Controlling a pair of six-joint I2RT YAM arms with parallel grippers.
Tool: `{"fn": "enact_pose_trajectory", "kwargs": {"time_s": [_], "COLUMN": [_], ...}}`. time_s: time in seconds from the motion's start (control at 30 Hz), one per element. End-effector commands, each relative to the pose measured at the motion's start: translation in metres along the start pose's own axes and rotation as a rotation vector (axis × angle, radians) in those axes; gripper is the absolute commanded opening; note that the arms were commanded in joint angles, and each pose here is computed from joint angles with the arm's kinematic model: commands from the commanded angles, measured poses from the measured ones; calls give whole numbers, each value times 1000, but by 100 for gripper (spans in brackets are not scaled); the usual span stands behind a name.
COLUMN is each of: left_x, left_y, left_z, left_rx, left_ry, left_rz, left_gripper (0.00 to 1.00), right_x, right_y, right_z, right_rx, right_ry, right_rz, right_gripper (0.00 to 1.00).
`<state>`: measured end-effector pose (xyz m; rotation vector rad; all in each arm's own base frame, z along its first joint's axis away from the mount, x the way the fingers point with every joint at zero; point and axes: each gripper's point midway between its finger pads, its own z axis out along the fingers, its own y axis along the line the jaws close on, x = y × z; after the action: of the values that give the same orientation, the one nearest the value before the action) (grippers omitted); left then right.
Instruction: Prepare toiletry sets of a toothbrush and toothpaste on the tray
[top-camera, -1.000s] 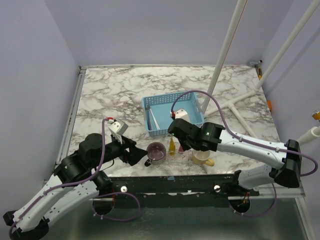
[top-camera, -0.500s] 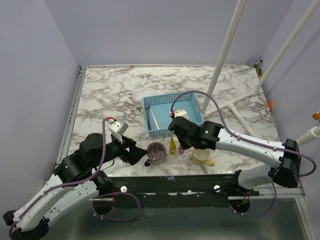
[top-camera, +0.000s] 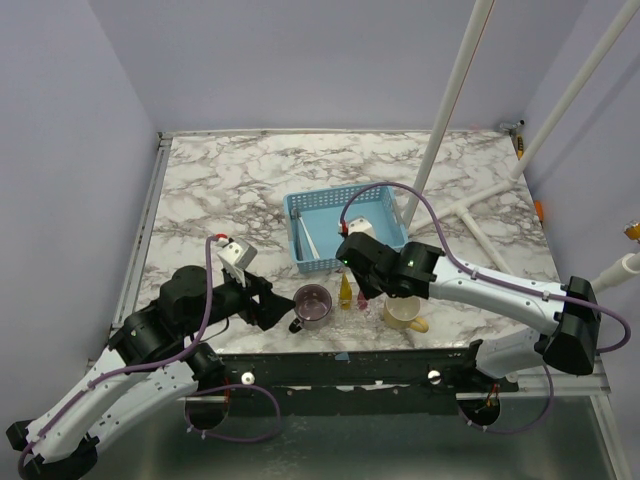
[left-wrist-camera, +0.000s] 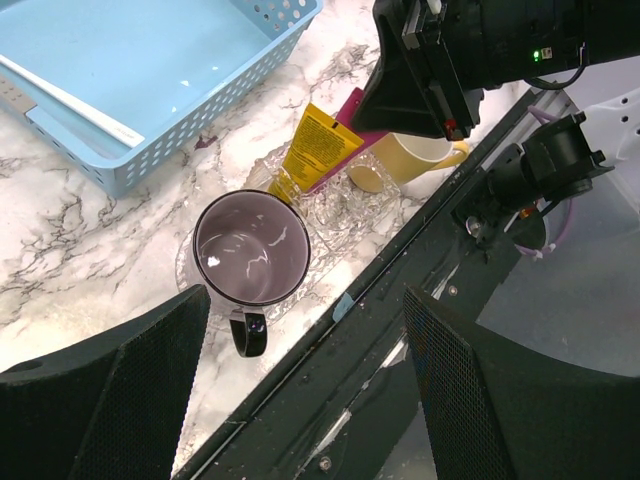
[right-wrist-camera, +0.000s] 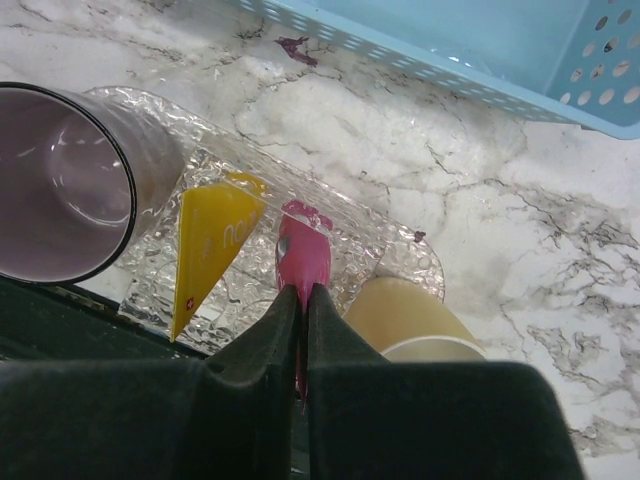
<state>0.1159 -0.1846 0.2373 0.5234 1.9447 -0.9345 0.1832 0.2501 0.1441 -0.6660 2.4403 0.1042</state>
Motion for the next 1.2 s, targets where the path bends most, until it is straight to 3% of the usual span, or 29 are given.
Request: {"fn": "enact_pose_trajectory", "kwargs": {"time_s": [0.0, 0.2, 0.77, 1.17], "left_x": [6, 7, 7, 5], "left_y": [7, 8, 9, 14], "left_z": [1, 2, 2, 0], "left_rx": [-31, -33, -42, -70], "left_ry": [23, 26, 26, 15], "left_rz": [8, 7, 6, 2], "left_gripper": [78, 78, 79, 79], "right_x": [4, -4, -73, -126], "right_y": [2, 1, 10, 38], "right_z": [6, 0, -37, -5], "right_rx": [-10, -6, -40, -70], "right_ry": [12, -9, -163, -196], "right_rz": [-6, 2, 48, 41], "right_gripper": [10, 29, 39, 42]}}
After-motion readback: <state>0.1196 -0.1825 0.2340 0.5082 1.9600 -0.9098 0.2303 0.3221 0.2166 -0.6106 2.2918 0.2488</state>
